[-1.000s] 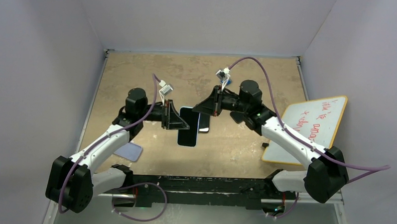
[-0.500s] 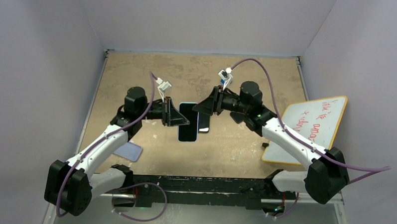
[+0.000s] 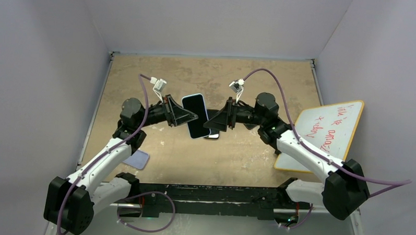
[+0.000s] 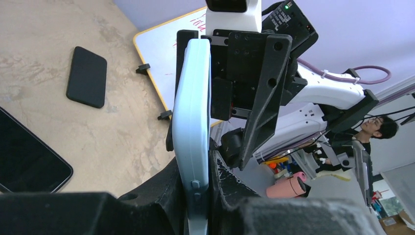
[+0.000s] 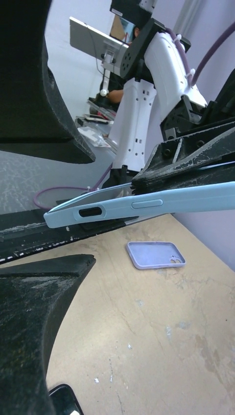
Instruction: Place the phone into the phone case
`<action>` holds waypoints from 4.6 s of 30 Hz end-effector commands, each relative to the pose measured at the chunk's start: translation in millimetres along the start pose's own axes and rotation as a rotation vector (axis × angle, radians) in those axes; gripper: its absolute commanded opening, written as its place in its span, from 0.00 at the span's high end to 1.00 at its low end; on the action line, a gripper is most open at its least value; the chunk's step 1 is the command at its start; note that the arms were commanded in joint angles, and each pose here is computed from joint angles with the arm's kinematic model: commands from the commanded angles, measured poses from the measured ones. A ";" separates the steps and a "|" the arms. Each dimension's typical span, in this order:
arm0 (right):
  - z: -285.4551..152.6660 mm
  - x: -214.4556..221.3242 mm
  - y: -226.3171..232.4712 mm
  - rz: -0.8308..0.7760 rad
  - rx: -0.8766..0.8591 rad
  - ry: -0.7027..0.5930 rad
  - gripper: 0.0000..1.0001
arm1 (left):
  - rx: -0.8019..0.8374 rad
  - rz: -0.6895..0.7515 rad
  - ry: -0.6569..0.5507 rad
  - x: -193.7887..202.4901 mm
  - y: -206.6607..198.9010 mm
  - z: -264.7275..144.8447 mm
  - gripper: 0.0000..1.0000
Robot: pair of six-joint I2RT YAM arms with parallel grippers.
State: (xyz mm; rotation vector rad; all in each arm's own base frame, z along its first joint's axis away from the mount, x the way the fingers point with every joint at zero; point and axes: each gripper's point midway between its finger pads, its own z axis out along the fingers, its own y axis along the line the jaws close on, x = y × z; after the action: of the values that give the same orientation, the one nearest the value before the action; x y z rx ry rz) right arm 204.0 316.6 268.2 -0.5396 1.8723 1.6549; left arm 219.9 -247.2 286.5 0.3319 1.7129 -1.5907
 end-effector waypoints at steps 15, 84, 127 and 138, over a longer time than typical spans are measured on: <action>6.2 15.5 -4.4 0.072 -0.078 0.032 0.57 | -0.010 0.085 -0.125 -24.7 -6.6 -1.1 1.00; 93.5 -43.6 -224.5 0.329 0.556 -0.142 0.20 | -1.420 -0.355 -0.103 47.9 210.7 -184.0 0.05; 15.5 -22.2 -146.3 0.173 0.587 -0.126 0.01 | -1.861 -0.647 -0.231 124.4 227.8 -259.0 0.53; -8.4 -28.5 -162.9 0.206 0.769 -0.193 0.01 | -1.757 -0.603 -0.183 115.8 228.9 -242.2 1.00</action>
State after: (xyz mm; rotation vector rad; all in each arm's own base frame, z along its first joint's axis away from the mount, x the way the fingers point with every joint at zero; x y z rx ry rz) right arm 318.6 297.1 144.6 0.0604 2.3065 1.0128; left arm 192.7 -5.7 16.5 -1.2840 2.4229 0.1611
